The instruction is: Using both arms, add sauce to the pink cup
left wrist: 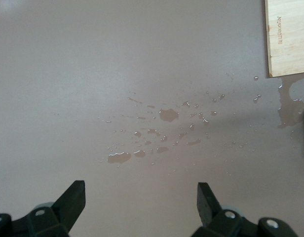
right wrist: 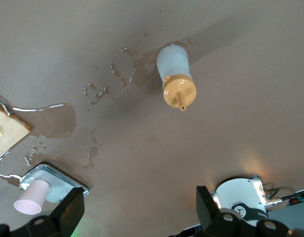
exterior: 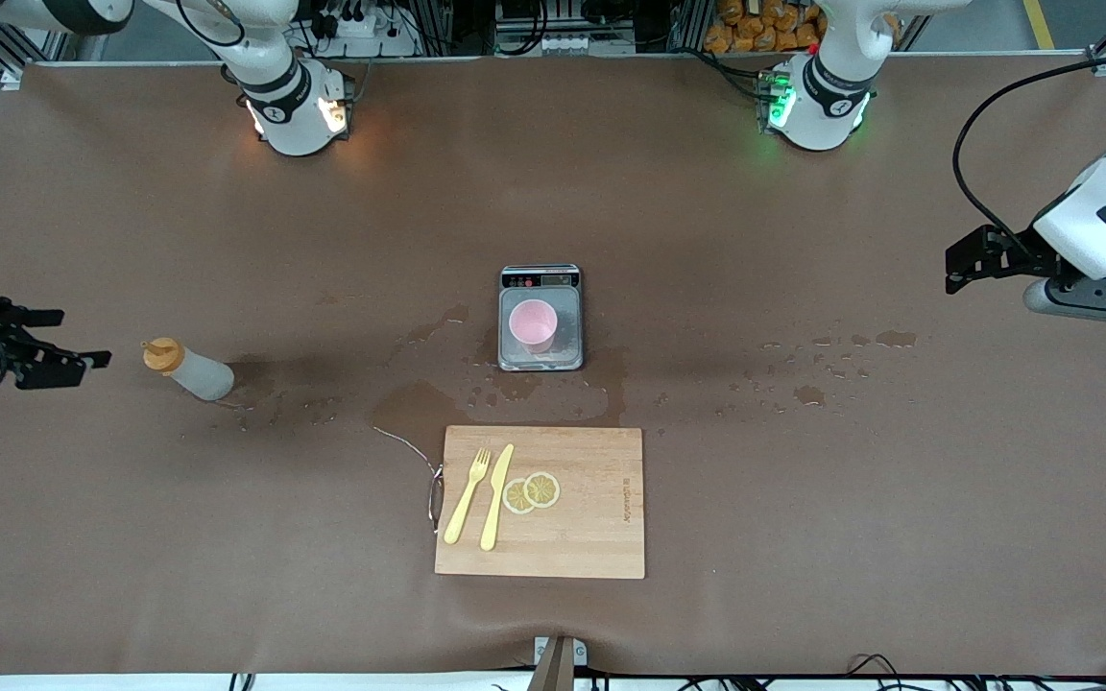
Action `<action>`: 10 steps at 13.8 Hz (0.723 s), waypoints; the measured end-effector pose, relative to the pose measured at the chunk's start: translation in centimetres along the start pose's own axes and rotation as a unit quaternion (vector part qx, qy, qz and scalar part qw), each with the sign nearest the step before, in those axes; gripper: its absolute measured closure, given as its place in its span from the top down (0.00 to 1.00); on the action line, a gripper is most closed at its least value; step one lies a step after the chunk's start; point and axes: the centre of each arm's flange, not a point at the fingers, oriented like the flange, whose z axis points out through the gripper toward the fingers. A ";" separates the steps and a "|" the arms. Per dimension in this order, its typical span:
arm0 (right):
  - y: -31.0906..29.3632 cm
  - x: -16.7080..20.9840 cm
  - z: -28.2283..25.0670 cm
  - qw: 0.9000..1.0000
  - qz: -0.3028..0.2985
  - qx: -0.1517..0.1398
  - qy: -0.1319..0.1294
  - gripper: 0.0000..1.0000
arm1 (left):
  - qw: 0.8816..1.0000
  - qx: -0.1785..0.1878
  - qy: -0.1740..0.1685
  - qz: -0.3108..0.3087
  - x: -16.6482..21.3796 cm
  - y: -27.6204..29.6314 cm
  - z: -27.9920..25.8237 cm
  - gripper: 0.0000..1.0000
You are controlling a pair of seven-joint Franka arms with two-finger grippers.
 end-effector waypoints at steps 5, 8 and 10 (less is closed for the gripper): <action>-0.4 -3.6 -2.3 0.998 -0.039 -0.024 0.037 1.00 | 1.000 0.000 0.000 0.003 0.0 0.3 0.0 1.00; -2.4 -7.6 -2.5 0.992 -0.076 -0.048 0.084 1.00 | 1.000 0.000 0.000 0.003 0.0 0.3 0.0 1.00; -2.3 -9.2 -2.2 0.988 -0.097 -0.043 0.110 1.00 | 1.000 0.000 0.000 0.003 0.0 0.3 0.0 1.00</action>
